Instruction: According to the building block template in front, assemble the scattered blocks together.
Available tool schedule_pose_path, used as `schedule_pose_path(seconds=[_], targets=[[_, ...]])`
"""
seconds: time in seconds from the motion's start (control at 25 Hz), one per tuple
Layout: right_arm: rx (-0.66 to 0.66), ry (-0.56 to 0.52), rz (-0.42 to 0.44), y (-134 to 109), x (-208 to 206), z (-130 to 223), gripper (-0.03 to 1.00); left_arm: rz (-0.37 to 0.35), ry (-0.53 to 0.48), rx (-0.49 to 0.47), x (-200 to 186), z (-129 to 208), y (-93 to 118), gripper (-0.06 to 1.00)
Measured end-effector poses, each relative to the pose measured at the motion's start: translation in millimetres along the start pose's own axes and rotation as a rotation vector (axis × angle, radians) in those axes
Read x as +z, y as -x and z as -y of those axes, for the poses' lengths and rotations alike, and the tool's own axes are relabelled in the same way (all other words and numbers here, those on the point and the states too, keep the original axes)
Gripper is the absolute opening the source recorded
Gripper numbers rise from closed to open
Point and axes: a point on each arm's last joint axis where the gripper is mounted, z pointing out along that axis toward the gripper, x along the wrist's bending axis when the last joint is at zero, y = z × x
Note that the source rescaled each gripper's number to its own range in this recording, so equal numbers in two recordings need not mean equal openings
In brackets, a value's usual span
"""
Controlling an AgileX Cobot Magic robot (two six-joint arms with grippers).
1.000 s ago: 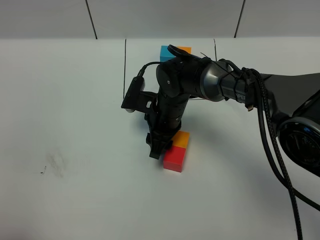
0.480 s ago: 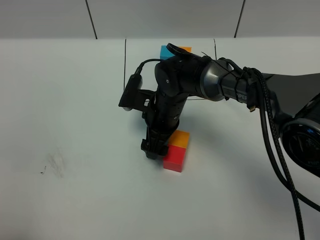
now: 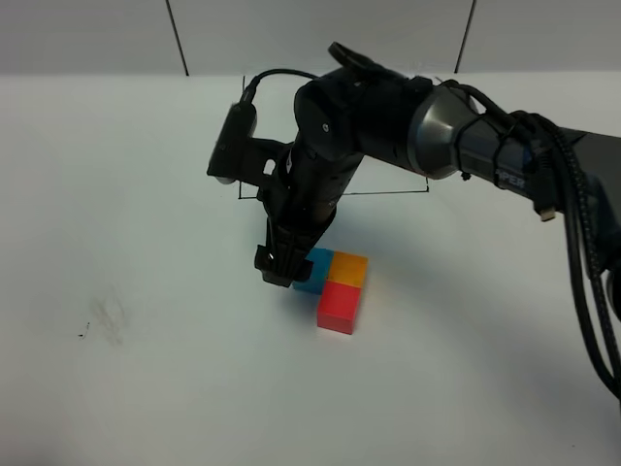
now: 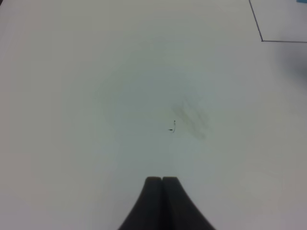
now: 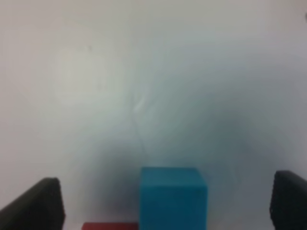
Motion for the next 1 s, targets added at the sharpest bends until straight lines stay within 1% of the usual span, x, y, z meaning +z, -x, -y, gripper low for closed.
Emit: schedule_pose_path(seconds=[0.32, 0.44, 0.52, 0.6, 0.68, 0.72, 0.8, 0.84, 1.0], targets=[[-0.054, 0.110, 0.119, -3, -74, -10, 0.92, 0.000, 0.000, 0.000, 0, 0, 0, 0.00], [-0.074, 0.118, 0.152, -4, -94, -9, 0.84, 0.000, 0.000, 0.000, 0, 0, 0, 0.00], [-0.084, 0.106, 0.173, -3, -101, -7, 0.71, 0.000, 0.000, 0.000, 0, 0, 0, 0.00], [-0.077, 0.084, 0.197, -1, -103, -5, 0.51, 0.000, 0.000, 0.000, 0, 0, 0, 0.00], [-0.064, 0.052, 0.224, 1, -103, -2, 0.23, 0.000, 0.000, 0.000, 0, 0, 0, 0.00], [-0.056, 0.036, 0.231, 2, -103, -1, 0.13, 0.000, 0.000, 0.000, 0, 0, 0, 0.00], [-0.033, 0.010, 0.248, 4, -103, 2, 0.05, 0.000, 0.000, 0.000, 0, 0, 0, 0.00], [-0.018, 0.000, 0.259, 5, -103, 3, 0.02, 0.000, 0.000, 0.000, 0, 0, 0, 0.00], [0.060, -0.047, 0.296, 11, -109, 12, 0.00, 0.000, 0.000, 0.000, 0, 0, 0, 0.00]])
